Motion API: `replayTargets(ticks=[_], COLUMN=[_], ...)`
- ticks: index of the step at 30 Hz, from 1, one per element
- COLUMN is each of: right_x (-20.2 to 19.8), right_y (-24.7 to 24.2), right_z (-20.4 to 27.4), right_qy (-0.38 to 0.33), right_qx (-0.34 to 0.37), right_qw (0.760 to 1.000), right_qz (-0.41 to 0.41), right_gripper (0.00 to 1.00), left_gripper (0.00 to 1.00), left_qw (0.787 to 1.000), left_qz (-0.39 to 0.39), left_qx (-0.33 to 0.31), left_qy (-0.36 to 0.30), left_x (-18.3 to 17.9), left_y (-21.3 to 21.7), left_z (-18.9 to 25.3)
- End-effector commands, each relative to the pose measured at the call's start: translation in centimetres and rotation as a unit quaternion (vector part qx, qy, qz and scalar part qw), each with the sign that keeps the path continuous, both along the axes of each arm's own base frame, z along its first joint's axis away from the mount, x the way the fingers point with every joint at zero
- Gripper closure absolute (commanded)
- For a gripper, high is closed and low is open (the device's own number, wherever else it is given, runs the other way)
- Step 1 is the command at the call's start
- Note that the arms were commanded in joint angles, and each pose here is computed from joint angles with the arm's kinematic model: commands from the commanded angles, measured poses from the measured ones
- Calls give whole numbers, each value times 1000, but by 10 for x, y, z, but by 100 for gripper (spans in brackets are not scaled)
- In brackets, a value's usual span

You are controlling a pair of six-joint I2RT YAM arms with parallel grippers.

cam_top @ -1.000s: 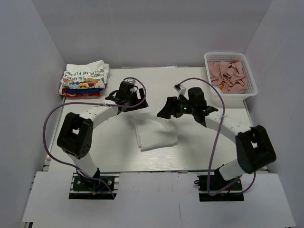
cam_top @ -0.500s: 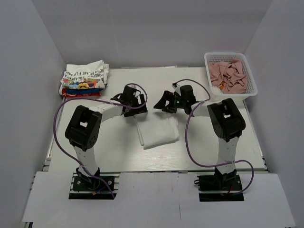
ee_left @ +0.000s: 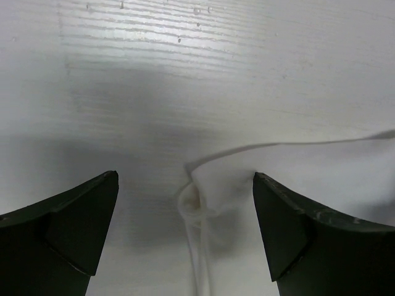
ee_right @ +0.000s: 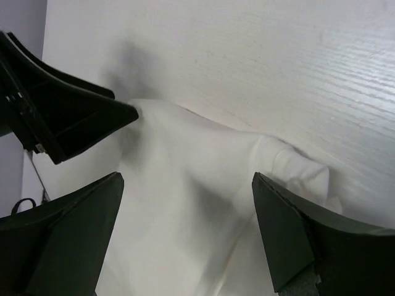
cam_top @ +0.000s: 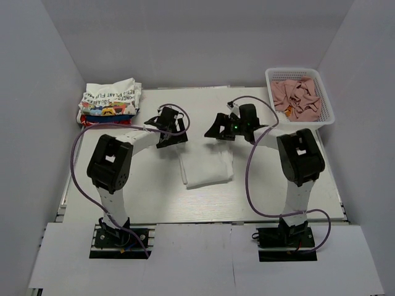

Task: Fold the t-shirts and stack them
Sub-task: Smooth out wrinkles on the folded tshirt

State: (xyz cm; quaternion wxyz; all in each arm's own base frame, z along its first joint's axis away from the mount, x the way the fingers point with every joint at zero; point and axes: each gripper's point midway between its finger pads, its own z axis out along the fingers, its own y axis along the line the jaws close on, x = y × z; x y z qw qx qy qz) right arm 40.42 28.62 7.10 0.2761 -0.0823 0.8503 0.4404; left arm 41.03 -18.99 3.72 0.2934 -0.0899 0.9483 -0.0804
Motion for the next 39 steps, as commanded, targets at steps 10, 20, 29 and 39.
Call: replayTargets(ticks=[10, 20, 29, 39], right_x=[-113, -181, -152, -139], right_y=[-81, -105, -93, -81], right_z=[27, -6, -9, -16], right_qy=[-26, -19, -52, -45], right_qx=[-94, -131, -130, -115], right_qw=[994, 991, 990, 992], right_qz=[-54, -7, -1, 7], right_gripper=[10, 20, 35, 59], left_gripper=[0, 0, 0, 0], left_qw=[962, 940, 952, 958], left_qz=[-195, -275, -253, -240], left_qx=[-189, -196, -153, -123], left_qy=[-28, 46, 83, 96], left_x=[-103, -177, -179, -180], left_y=[-82, -104, -94, -83], left_z=[79, 32, -1, -15])
